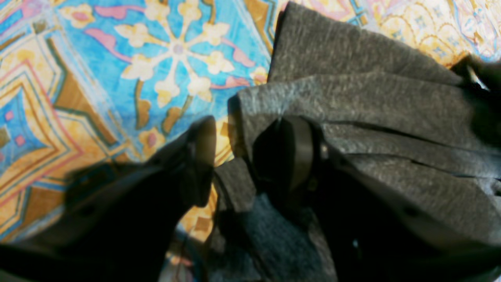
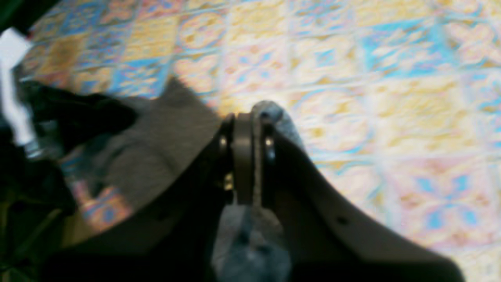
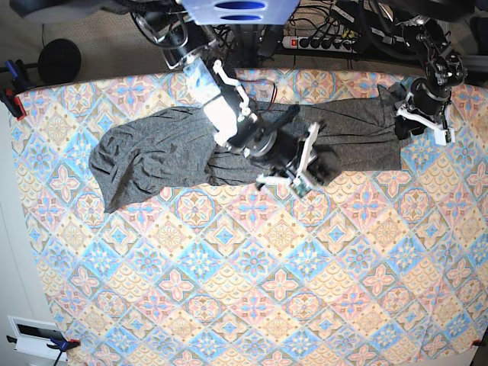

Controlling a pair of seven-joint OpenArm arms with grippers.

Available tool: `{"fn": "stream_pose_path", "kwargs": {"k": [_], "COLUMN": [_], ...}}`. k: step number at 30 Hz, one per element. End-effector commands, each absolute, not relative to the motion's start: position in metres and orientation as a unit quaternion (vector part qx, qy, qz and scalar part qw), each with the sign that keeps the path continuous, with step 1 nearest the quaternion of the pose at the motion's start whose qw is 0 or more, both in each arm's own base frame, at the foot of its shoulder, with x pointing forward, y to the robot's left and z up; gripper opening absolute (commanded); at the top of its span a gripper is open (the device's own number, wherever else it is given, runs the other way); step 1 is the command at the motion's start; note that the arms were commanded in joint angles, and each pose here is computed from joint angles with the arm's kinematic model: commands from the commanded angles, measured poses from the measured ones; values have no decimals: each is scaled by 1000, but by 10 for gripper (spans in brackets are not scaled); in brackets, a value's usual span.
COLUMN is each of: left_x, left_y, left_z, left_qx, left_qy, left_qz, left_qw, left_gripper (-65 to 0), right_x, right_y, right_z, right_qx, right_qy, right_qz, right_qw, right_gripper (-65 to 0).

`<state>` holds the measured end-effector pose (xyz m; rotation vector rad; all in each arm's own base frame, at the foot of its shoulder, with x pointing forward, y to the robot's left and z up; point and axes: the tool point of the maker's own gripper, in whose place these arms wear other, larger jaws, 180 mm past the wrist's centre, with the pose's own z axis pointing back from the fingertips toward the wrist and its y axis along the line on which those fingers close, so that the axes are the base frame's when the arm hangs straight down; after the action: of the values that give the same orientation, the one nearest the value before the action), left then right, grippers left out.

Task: Layout the t-shirt on the table in an organized manner, then fold the t-shirt properly
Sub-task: 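Drag the held sleeve across the shirt body toward the left gripper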

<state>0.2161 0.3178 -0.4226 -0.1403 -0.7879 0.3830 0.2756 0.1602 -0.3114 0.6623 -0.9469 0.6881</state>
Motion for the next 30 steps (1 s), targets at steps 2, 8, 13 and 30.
{"fn": "stream_pose_path", "kwargs": {"k": [2, 8, 13, 30], "left_x": [213, 213, 211, 212], "left_y": [321, 321, 321, 320], "left_z": [-424, -424, -425, -425], "left_qx": [-60, -60, -60, -60], "left_qy": [-369, -368, -367, -367], "left_qz": [181, 181, 181, 182], "left_qw": [910, 910, 911, 910], "left_gripper": [-387, -387, -387, -387], "right_x": [269, 245, 255, 285], "right_y": [173, 193, 192, 181], "right_z": [-291, -284, -272, -238], "right_qx": [330, 358, 369, 364], "right_qy": [-460, -462, -497, -579], "right_qz": [318, 330, 307, 223], "right_qw": [761, 741, 723, 695], "right_gripper": [-650, -650, -650, -650]}}
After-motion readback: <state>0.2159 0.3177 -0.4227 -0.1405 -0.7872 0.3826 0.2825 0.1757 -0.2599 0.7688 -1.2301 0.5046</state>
